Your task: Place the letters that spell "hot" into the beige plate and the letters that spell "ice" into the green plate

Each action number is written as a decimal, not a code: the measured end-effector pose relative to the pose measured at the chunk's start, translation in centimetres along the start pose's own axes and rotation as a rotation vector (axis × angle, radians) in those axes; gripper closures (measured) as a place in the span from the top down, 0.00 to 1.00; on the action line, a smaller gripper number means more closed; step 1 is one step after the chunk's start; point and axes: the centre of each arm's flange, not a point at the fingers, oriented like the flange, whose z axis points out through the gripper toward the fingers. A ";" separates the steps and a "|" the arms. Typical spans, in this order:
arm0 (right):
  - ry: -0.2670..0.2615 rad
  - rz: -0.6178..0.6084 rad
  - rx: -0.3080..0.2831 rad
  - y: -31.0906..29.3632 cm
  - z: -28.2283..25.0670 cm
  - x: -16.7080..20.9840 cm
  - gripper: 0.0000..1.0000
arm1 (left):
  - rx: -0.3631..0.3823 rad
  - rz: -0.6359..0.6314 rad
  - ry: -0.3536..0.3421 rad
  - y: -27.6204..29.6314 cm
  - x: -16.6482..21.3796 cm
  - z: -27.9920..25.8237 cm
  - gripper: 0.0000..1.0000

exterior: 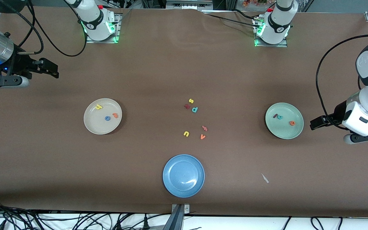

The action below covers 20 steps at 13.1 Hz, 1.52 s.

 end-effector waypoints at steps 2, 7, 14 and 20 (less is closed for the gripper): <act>0.000 0.002 0.000 0.1 0.0 0.0 1.00 | 0.000 0.000 0.000 0.0 0.0 0.0 1.00; -0.001 0.018 0.001 1.0 0.0 0.0 1.00 | 0.000 0.000 0.000 0.0 0.0 0.0 1.00; 0.030 0.028 0.002 1.6 -1.4 0.1 1.00 | 0.000 0.000 0.000 0.0 0.0 0.0 1.00; 0.029 0.053 0.005 3.1 -1.5 0.1 1.00 | 0.000 0.010 0.000 0.6 -0.1 0.0 1.00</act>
